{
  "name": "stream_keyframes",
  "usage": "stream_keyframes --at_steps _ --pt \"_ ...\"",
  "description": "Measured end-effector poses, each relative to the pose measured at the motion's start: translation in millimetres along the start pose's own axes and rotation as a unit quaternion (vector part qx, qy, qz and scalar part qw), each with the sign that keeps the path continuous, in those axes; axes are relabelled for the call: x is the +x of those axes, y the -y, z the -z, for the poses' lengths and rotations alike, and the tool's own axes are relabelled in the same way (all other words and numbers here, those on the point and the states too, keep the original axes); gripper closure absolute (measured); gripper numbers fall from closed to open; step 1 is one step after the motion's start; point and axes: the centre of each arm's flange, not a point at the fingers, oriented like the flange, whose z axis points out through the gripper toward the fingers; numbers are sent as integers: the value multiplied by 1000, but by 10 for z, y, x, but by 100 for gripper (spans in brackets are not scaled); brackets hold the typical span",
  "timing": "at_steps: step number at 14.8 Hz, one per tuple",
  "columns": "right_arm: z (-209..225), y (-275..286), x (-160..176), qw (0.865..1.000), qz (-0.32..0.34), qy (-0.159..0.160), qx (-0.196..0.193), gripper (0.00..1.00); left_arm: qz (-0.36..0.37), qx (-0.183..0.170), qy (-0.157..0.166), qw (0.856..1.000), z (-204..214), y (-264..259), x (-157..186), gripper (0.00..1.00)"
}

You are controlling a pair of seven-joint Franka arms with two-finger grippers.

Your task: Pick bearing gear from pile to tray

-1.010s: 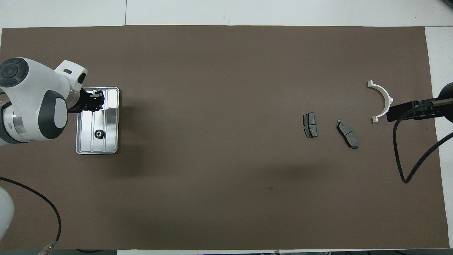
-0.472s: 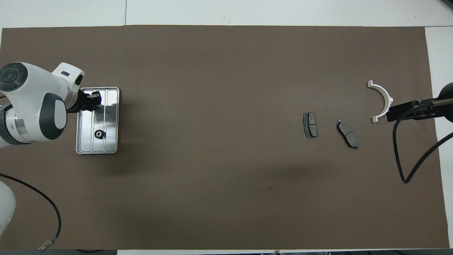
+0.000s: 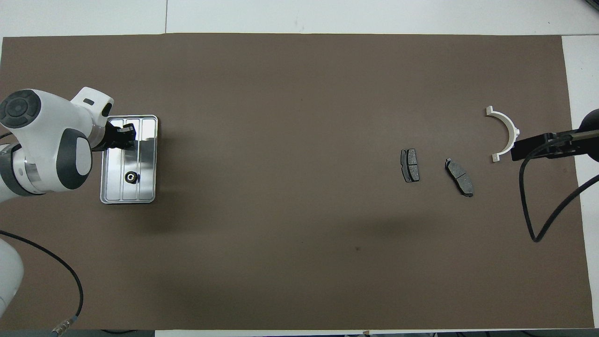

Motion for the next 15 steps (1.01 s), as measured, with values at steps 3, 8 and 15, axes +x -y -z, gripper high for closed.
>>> stream_keyframes --at_steps 3,8,15 --pt "0 0 0 1000 0 0 0 0 1 1 4 1000 -22 19 -9 39" --pt "0 0 0 1000 0 0 0 0 0 8 36 999 300 -8 62 0" --pt "0 -4 0 1000 0 0 0 0 21 3 63 998 1672 324 -104 0"
